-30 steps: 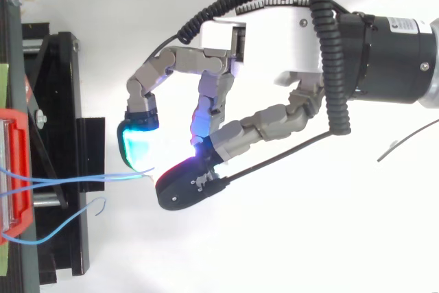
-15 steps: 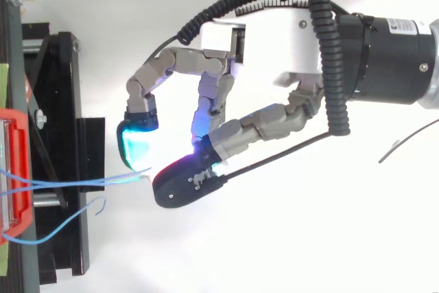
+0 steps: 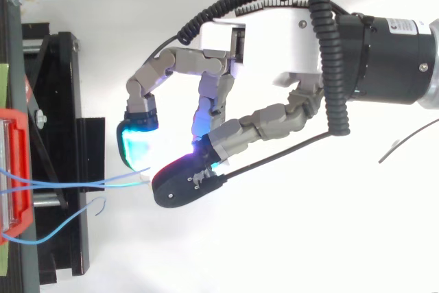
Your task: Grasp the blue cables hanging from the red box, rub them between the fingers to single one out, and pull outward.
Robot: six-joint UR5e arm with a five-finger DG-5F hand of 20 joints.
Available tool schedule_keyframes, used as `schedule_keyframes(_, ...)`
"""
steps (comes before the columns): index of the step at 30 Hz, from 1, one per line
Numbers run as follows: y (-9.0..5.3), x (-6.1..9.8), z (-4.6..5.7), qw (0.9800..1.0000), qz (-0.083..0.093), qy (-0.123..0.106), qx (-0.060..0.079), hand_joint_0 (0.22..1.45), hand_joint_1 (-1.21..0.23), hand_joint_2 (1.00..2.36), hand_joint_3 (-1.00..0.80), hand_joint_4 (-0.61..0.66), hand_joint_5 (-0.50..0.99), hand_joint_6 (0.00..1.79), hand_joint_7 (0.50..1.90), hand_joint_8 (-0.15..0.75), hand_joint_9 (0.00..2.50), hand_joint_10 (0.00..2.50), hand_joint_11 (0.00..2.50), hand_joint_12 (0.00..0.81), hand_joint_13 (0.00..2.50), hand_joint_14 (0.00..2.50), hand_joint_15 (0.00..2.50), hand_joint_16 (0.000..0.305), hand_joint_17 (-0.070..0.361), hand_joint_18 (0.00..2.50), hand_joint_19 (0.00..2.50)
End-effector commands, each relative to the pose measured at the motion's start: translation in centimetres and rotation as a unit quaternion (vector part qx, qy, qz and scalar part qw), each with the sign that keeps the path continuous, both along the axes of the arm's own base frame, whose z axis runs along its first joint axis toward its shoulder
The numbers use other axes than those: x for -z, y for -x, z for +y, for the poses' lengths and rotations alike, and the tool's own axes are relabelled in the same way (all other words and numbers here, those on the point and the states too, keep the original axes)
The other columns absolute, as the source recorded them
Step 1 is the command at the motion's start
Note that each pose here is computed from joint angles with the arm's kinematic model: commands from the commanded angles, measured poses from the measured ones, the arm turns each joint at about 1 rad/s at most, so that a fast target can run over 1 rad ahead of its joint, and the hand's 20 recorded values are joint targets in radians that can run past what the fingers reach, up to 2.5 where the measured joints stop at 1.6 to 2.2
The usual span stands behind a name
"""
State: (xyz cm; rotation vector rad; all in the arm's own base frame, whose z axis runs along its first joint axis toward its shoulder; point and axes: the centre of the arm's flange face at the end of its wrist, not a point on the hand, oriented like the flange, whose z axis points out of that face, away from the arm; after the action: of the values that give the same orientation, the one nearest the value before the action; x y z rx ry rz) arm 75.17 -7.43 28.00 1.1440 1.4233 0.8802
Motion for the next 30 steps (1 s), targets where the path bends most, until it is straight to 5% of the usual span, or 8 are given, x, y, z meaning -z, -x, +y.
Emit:
schedule_keyframes(1,0.00,-0.02,-0.11,1.0000,0.000,0.000,0.001,0.60,-0.61,1.01,-0.32,0.01,-0.08,0.84,1.11,0.325,1.45,0.03,0.79,0.416,1.28,0.02,0.60,0.058,0.131,1.07,0.62)
schedule_keyframes(12,-0.01,-0.02,-0.01,1.0000,0.000,0.000,0.001,0.59,-0.76,1.02,-0.11,-0.07,-0.04,0.83,1.14,0.337,1.51,0.03,0.78,0.438,1.33,0.02,0.56,0.061,0.138,1.16,0.55)
schedule_keyframes(30,0.10,0.05,-0.04,1.0000,0.004,0.002,0.001,0.59,-0.80,1.02,-0.05,-0.10,-0.02,0.82,1.17,0.324,1.47,0.02,0.74,0.460,1.29,0.02,0.55,0.062,0.140,1.15,0.55)
